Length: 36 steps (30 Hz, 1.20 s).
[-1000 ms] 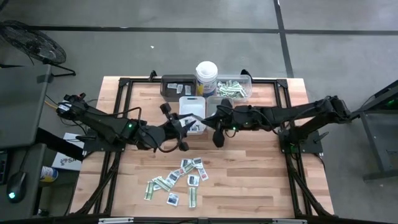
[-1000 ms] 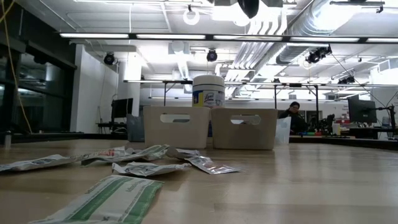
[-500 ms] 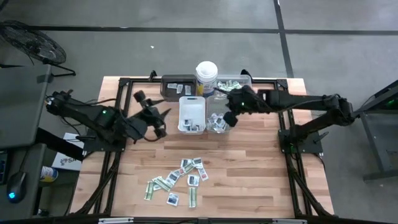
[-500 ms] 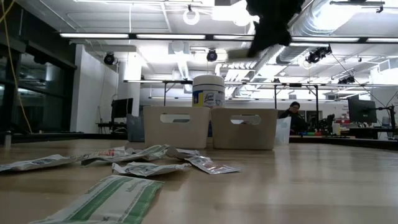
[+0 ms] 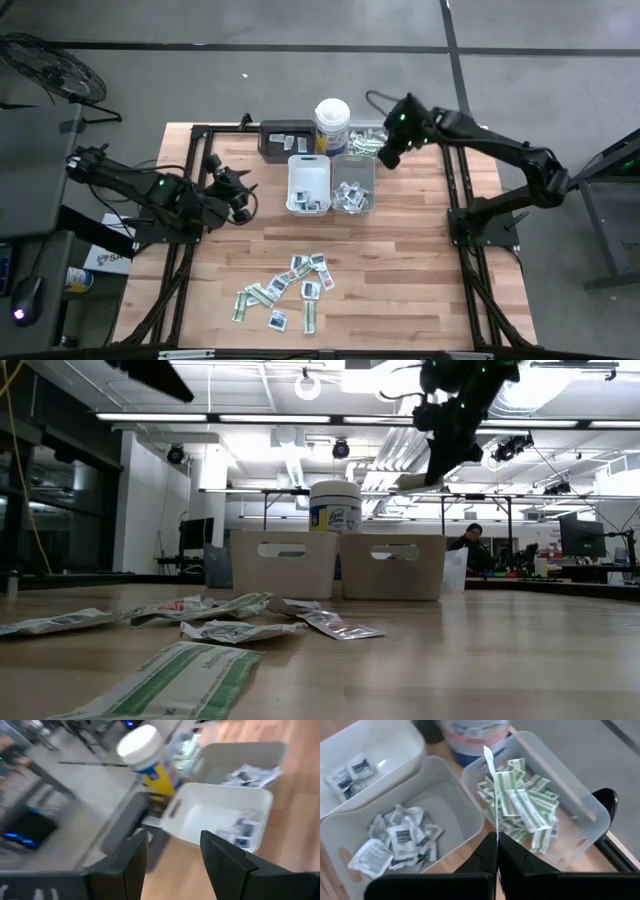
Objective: Pick & Place First Aid Supplies
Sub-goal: Put the band aid into the transparent bin
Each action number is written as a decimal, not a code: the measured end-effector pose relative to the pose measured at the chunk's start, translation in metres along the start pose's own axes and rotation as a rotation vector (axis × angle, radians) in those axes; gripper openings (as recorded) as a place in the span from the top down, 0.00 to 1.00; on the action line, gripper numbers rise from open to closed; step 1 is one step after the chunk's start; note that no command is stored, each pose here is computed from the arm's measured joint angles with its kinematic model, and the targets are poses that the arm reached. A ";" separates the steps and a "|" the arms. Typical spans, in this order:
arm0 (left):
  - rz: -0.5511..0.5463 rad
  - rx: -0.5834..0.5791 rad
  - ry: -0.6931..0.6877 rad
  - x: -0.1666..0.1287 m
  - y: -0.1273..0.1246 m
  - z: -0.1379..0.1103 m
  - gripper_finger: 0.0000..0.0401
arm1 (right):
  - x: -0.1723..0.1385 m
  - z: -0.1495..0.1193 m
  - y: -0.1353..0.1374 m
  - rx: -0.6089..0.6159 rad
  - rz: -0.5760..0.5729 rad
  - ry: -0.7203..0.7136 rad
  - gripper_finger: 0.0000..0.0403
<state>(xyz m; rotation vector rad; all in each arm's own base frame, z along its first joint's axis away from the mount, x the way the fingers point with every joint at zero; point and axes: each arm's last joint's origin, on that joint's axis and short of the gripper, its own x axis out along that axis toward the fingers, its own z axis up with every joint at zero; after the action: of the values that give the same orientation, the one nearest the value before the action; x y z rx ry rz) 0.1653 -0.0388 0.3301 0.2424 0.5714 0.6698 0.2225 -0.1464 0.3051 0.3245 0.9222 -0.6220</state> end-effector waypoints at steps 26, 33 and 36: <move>-0.639 -0.304 -0.480 0.006 -0.003 -0.088 0.56 | 0.118 0.001 -0.100 0.163 0.284 0.107 1.00; -0.641 -0.294 -0.470 0.007 -0.003 -0.089 0.56 | 0.131 -0.005 -0.107 0.182 0.227 0.157 1.00; -0.642 -0.283 -0.455 0.007 -0.004 -0.091 0.56 | 0.132 -0.005 -0.108 0.178 0.202 0.156 1.00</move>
<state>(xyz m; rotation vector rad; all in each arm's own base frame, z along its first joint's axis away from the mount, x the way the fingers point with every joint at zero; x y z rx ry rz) 0.1202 -0.0342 0.2509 -0.0620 0.0919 0.0555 0.2111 -0.2750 0.1942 0.6250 0.9706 -0.4979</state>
